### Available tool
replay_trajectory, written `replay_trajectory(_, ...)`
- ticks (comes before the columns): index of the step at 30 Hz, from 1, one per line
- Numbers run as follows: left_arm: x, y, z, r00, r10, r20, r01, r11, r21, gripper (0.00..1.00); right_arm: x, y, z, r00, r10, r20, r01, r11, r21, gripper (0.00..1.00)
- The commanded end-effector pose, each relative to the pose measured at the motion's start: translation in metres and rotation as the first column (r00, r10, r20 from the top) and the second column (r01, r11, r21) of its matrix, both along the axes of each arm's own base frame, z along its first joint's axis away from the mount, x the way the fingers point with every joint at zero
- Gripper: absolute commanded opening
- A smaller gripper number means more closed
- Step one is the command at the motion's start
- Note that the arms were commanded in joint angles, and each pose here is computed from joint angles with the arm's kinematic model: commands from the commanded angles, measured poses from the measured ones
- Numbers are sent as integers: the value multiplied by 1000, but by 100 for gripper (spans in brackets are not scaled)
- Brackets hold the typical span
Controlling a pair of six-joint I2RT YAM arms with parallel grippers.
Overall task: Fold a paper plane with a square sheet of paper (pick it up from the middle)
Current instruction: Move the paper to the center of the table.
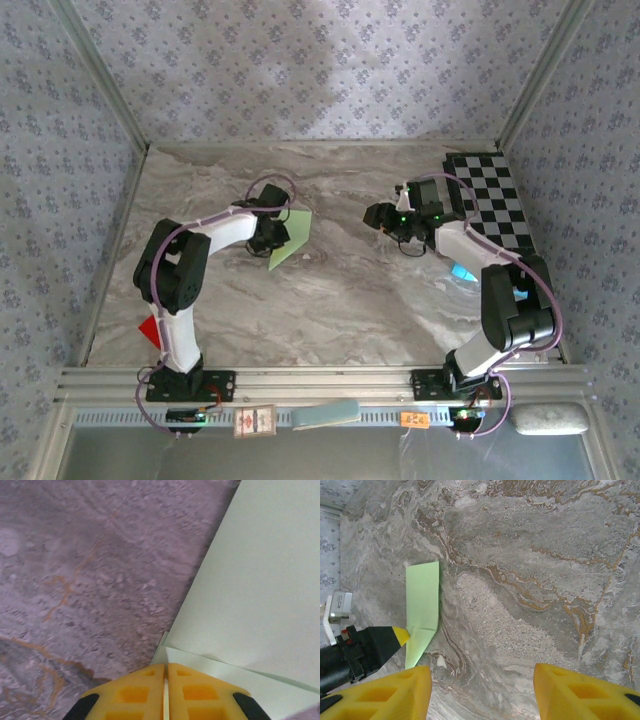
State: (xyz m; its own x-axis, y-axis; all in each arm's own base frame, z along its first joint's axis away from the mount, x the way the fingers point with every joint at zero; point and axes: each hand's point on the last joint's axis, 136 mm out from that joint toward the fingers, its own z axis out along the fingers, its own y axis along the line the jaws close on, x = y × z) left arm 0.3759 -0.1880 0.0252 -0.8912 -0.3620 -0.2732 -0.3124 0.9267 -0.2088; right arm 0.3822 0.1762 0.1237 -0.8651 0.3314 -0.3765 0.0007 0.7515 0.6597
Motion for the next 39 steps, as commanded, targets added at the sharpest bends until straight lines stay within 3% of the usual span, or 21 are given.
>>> replay_trajectory(1, -4, -5, -13, 998, -36, -44, 36, 999, -6, 8, 0, 6, 0, 1000, 13, -18, -12, 1000, 20, 58)
replay_trajectory(5, -15, -21, -15, 988, -144, -60, 142, 989, -46, 7, -4, 13, -5, 999, 32, -35, -31, 999, 29, 58)
replay_trajectory(11, -38, -46, -9, 946, -317, -69, 317, 948, -13, 6, -15, 33, -17, 994, 71, -79, -67, 996, 58, 57)
replay_trajectory(17, -58, -66, -4, 921, -384, -67, 384, 923, -17, 6, -35, 63, -39, 977, 135, -166, -122, 989, 86, 47)
replay_trajectory(27, -67, -66, -16, 953, -278, -121, 274, 960, -48, 5, -67, 83, -82, 936, 15, -353, -1, 999, 40, 43)
replay_trajectory(39, -77, -63, -26, 965, -193, -176, 182, 980, -74, 4, -68, 103, -97, 907, -32, -419, 55, 998, 42, 39)
